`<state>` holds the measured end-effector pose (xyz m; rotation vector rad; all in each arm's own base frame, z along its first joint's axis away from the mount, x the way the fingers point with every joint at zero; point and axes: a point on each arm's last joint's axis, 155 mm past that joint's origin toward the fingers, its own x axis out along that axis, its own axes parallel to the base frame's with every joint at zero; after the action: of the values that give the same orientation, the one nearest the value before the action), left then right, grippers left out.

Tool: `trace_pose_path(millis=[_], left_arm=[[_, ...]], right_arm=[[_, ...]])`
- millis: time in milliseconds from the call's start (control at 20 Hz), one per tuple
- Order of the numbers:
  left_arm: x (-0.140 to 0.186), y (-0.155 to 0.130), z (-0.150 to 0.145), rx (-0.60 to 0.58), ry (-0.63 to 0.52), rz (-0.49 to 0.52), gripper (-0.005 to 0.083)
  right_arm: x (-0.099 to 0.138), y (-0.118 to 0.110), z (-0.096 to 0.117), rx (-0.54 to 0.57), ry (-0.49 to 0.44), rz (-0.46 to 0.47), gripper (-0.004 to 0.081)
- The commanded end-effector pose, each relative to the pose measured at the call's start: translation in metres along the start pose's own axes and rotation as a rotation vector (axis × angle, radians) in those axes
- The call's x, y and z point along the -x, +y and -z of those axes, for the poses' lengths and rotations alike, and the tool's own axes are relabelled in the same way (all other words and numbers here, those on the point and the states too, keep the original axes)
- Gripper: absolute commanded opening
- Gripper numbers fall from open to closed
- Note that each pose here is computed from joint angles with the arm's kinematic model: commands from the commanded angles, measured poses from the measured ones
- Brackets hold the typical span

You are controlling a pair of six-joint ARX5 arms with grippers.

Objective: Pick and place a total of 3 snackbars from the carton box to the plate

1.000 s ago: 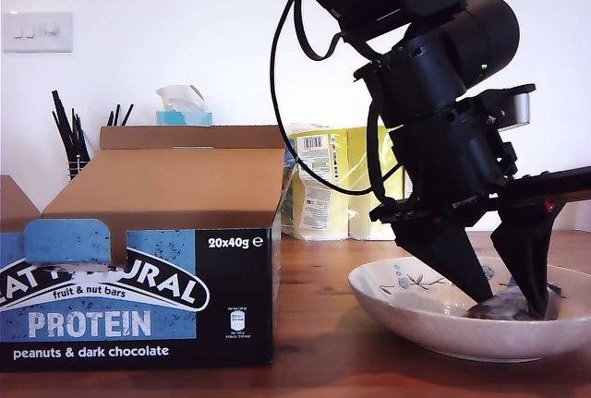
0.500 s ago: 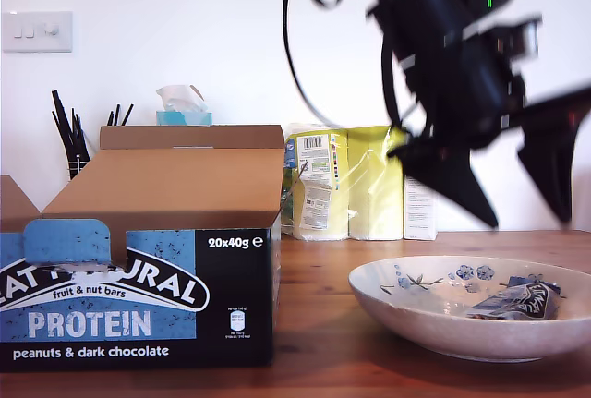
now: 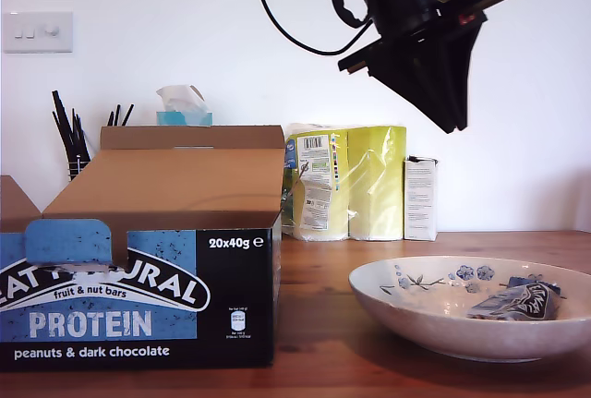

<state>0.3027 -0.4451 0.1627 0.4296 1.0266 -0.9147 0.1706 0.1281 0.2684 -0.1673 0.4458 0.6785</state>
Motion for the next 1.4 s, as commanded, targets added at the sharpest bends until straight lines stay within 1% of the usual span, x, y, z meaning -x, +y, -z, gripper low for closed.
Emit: trace_pose_path(millis=[0, 200, 350, 450, 600, 750, 850, 1000, 1050, 1150, 1200, 1350], left_arm=[[0.014, 0.000, 0.002, -0.010, -0.011, -0.006, -0.0014], [0.037, 0.008, 0.002, -0.008, -0.061, -0.026, -0.0015], [0.055, 0.023, 0.013, 0.004, -0.097, -0.047, -0.0016], [0.067, 0.037, 0.028, 0.028, -0.124, -0.064, -0.0016], [0.088, 0.058, 0.056, 0.069, -0.174, -0.095, -0.0016], [0.109, 0.082, 0.095, 0.133, -0.195, -0.144, -0.0017], [0.119, 0.103, 0.125, 0.198, -0.187, -0.198, -0.0020], [0.131, 0.130, 0.170, 0.329, -0.155, -0.275, -0.0020], [0.134, 0.142, 0.187, 0.397, -0.128, -0.320, -0.0020], [0.141, 0.164, 0.218, 0.569, -0.060, -0.422, -0.0020], [0.141, 0.169, 0.226, 0.609, -0.036, -0.442, -0.0019], [0.130, 0.177, 0.239, 0.663, 0.026, -0.478, -0.0007]], right_arm=[[-0.002, 0.001, -0.005, 0.013, -0.025, -0.007, -0.0013], [-0.002, 0.001, -0.010, 0.027, -0.045, -0.005, -0.0013], [-0.005, 0.000, -0.013, 0.052, -0.060, -0.003, -0.0013], [-0.009, -0.001, -0.015, 0.056, -0.080, -0.002, -0.0013], [-0.017, 0.006, -0.016, 0.059, -0.107, -0.045, -0.0013], [-0.028, 0.009, -0.009, 0.052, -0.078, -0.073, -0.0013], [-0.035, 0.008, -0.007, 0.048, -0.058, -0.077, -0.0013], [-0.043, 0.010, -0.012, 0.050, -0.061, -0.094, -0.0013], [-0.045, 0.011, -0.013, 0.050, -0.062, -0.101, -0.0013], [-0.049, 0.010, -0.014, 0.050, -0.060, -0.103, -0.0013], [-0.051, 0.010, -0.014, 0.051, -0.058, -0.106, -0.0013], [-0.057, 0.010, -0.014, 0.050, -0.047, -0.111, -0.0013]])
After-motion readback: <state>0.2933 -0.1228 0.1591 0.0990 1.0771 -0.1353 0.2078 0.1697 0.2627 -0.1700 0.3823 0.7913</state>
